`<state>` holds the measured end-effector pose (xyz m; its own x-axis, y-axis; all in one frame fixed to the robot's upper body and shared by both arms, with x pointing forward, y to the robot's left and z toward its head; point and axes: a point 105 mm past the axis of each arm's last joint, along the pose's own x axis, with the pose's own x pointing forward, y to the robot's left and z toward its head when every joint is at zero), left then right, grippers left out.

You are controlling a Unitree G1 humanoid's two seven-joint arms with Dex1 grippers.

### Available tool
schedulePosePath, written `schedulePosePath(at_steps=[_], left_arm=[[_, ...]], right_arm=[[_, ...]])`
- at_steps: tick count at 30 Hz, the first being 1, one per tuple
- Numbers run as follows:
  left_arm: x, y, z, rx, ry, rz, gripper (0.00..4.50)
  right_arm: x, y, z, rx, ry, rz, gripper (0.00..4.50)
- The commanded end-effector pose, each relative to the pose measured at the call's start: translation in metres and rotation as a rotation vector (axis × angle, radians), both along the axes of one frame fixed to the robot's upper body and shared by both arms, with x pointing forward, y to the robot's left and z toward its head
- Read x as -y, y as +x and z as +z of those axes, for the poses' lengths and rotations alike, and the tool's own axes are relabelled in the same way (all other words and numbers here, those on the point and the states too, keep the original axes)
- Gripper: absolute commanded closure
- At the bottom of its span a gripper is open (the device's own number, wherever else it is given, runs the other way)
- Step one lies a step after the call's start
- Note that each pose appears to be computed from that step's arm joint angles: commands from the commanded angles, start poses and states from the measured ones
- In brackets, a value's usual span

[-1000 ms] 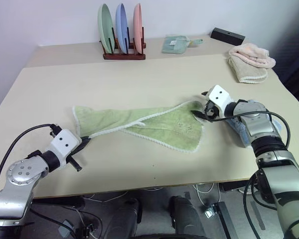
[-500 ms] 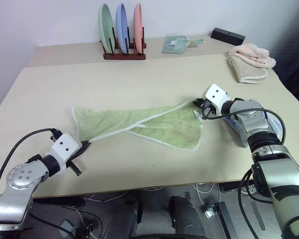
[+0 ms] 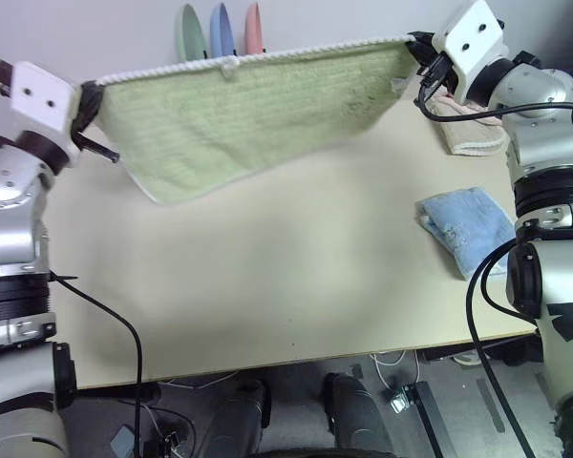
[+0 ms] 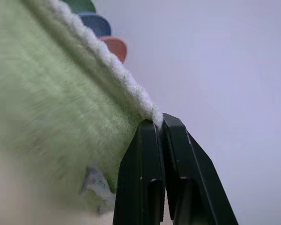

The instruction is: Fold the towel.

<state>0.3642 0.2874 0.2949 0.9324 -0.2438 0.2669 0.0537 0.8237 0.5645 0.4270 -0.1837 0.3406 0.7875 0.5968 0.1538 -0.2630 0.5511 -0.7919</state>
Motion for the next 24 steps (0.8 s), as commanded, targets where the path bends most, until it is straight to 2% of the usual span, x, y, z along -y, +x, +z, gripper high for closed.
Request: schedulePosePath(at_steps=[1,4,8,11,15,19,24], left_arm=[[-0.002,-0.029,-0.018,-0.091,0.012,-0.078,4.5],[0.0,-0.049,-0.04,-0.2,-0.013,-0.118,4.5],[0.003,-0.101,-0.085,-0.428,-0.02,-0.174,4.5],[0.003,-0.127,-0.099,-0.543,-0.071,-0.18,4.5],[0.01,-0.147,-0.114,-0.662,-0.074,-0.208,4.5],[0.007,-0.143,-0.124,-0.696,-0.073,-0.196,4.5],[0.0,-0.104,-0.132,-0.635,-0.038,-0.166,4.5]], right_arm=[[-0.001,-0.029,-0.004,-0.057,-0.042,0.138,4.46],[-0.002,-0.047,-0.035,-0.201,-0.089,0.209,4.46],[0.005,-0.09,-0.101,-0.553,-0.129,0.295,4.46],[0.011,-0.114,-0.121,-0.708,-0.135,0.322,4.46],[0.015,-0.128,-0.133,-0.806,-0.139,0.33,4.46],[0.015,-0.117,-0.135,-0.787,-0.127,0.3,4.46],[0.013,-0.081,-0.146,-0.714,-0.15,0.2,4.46]])
